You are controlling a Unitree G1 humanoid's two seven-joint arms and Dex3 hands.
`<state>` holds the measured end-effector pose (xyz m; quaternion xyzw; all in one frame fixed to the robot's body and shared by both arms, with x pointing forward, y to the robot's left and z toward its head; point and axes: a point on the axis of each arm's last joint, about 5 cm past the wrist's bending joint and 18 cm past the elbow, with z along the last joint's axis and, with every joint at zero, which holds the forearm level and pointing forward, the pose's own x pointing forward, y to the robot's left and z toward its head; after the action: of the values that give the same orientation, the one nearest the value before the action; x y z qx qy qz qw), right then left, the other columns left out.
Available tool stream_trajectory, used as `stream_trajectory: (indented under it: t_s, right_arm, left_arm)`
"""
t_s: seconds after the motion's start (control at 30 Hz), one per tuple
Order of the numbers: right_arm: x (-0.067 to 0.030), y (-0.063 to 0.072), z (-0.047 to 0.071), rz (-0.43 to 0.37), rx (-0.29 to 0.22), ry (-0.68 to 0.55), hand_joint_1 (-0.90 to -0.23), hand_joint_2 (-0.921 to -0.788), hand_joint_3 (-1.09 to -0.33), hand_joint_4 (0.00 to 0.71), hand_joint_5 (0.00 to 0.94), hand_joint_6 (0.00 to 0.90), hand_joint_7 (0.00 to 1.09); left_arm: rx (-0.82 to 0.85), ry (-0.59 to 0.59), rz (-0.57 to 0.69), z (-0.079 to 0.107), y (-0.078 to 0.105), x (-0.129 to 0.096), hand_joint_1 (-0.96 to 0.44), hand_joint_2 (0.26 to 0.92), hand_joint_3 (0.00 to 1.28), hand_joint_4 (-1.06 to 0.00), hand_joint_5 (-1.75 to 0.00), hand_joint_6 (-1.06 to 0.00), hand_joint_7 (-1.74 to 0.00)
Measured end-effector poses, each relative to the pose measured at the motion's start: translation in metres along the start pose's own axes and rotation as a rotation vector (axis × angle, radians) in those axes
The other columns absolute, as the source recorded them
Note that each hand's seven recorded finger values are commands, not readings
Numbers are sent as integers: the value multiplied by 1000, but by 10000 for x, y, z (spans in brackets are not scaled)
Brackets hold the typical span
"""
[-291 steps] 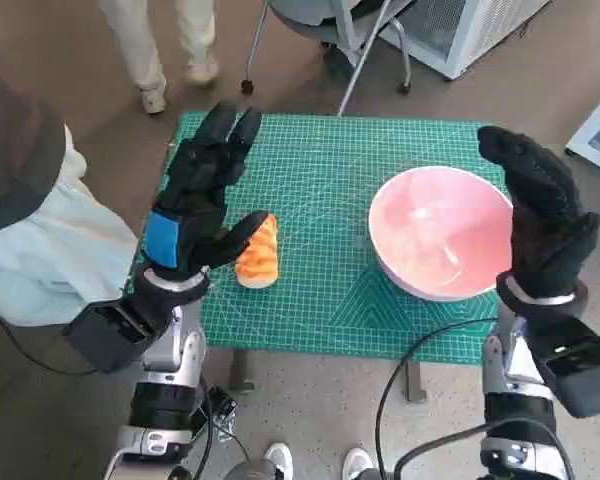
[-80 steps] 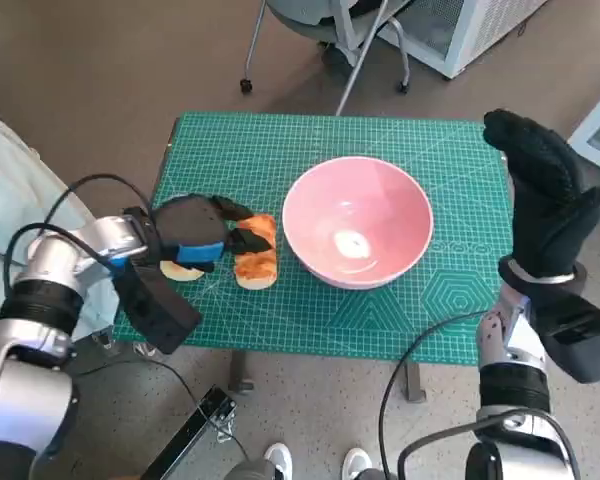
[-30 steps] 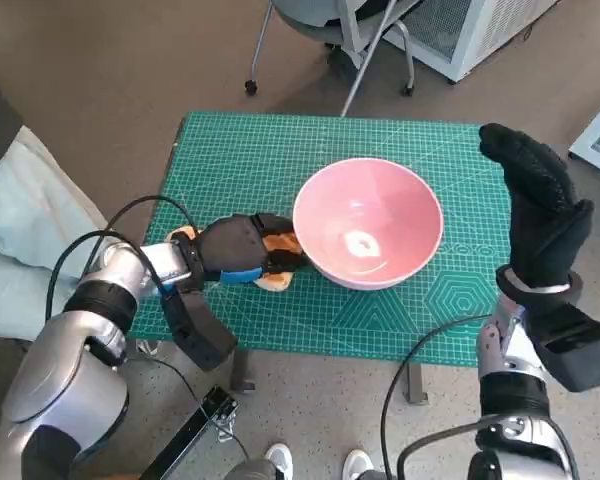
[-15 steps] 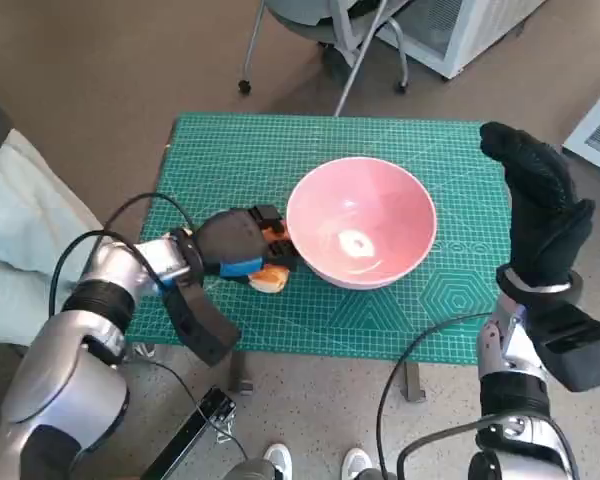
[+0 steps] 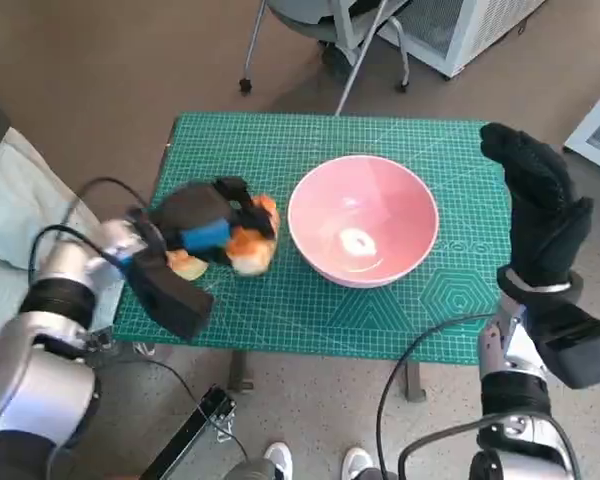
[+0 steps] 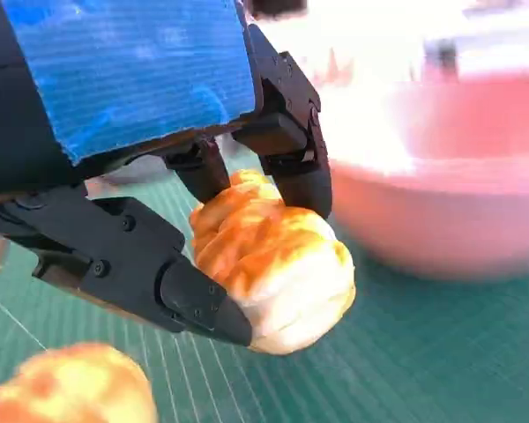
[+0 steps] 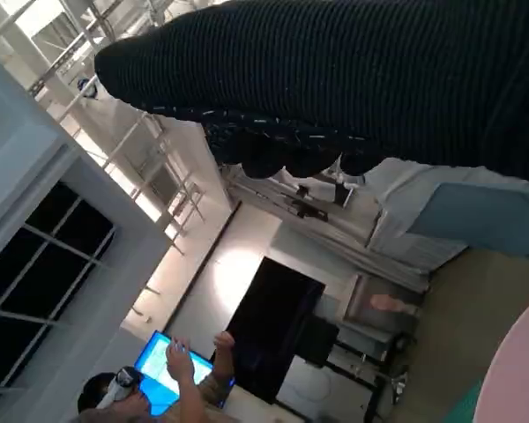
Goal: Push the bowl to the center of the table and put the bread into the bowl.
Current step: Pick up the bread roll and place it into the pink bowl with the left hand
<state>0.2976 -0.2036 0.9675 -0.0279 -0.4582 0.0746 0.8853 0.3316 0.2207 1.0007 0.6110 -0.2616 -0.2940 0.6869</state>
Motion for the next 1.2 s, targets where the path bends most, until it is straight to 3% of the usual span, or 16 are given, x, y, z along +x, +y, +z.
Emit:
stream_trajectory:
  t_s: [0.47,0.87,1.07,1.2]
  right_arm:
    - [7,19,-6,21,-6,3,-574,-921,-828,347,0,6,882]
    - [0,2,-13,24,-8,13,-581,-921,-827,346,0,7,880]
    - [-5,1,-16,26,-8,15,-581,-921,-827,347,0,8,880]
    - [-6,-14,-10,23,-12,11,-580,-921,-828,347,1,9,880]
  left_arm:
    - [-39,-77,300,25,391,-16,0,920,59,-635,-1154,-699,-1158]
    - [-48,-188,365,162,558,124,1,910,15,-706,-1083,-769,-1078]
    - [-53,-213,357,210,571,186,1,913,13,-701,-1088,-768,-1079]
    - [-86,-235,346,301,519,364,1,918,21,-676,-1112,-751,-1098]
